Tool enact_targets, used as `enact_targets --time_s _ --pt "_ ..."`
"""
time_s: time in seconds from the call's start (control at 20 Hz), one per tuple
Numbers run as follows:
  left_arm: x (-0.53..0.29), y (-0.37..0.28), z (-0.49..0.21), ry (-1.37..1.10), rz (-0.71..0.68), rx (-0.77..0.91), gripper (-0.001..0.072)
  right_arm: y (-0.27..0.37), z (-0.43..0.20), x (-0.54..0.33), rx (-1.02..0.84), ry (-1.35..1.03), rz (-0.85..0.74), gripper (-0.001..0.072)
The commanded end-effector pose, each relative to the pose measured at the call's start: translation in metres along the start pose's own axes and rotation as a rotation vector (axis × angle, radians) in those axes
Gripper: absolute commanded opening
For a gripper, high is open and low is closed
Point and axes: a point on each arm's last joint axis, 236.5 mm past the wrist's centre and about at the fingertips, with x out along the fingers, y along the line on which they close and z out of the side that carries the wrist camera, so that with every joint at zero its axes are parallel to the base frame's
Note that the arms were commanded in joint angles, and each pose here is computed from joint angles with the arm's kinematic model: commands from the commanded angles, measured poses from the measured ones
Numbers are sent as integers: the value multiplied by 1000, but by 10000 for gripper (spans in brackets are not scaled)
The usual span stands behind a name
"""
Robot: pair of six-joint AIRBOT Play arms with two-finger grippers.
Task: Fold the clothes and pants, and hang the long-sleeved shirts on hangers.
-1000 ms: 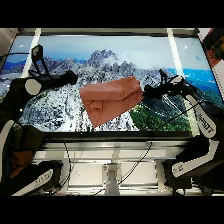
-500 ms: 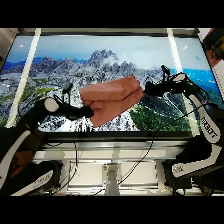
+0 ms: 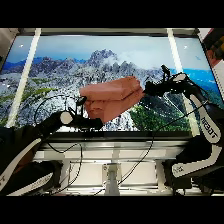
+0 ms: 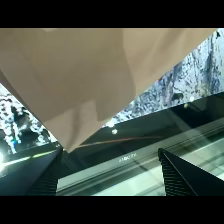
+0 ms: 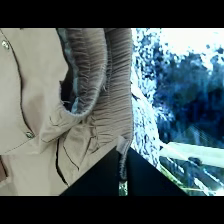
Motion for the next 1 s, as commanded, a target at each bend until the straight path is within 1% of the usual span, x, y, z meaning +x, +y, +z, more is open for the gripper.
enact_targets --time_s 0.0,0.25,0.45,0.55,0.6,0.65,0.7,0.75,0.8,0.85,0.95 --pt "2 8 1 -6 28 15 700 1 -1 0 0 4 2 23" --pt "2 15 4 -10 45 -6 700 1 -1 0 0 4 2 22" --pt "18 22 5 -4 54 -112 700 1 -2 0 0 8 4 23" --pt "26 13 10 -20 5 -198 698 2 -3 0 -2 11 4 23" --pt "28 12 18 -51 -3 -210 695 2 -2 -1 -7 9 4 23" --pt "29 11 25 -87 -4 -207 627 3 -1 -3 -24 4 5 23" --pt "28 11 33 -123 -5 -205 466 5 0 -6 -39 -3 6 23" --pt "27 11 40 -149 -7 -204 247 8 2 -10 -52 -12 8 23" --pt "26 11 45 -171 -8 -203 49 12 4 -15 -70 -25 10 23" --pt "24 10 51 -197 -11 -202 13 15 6 -21 -80 -39 11 23" --pt "10 -1 70 -265 -38 -175 13 21 10 -36 -119 -64 -3 23"
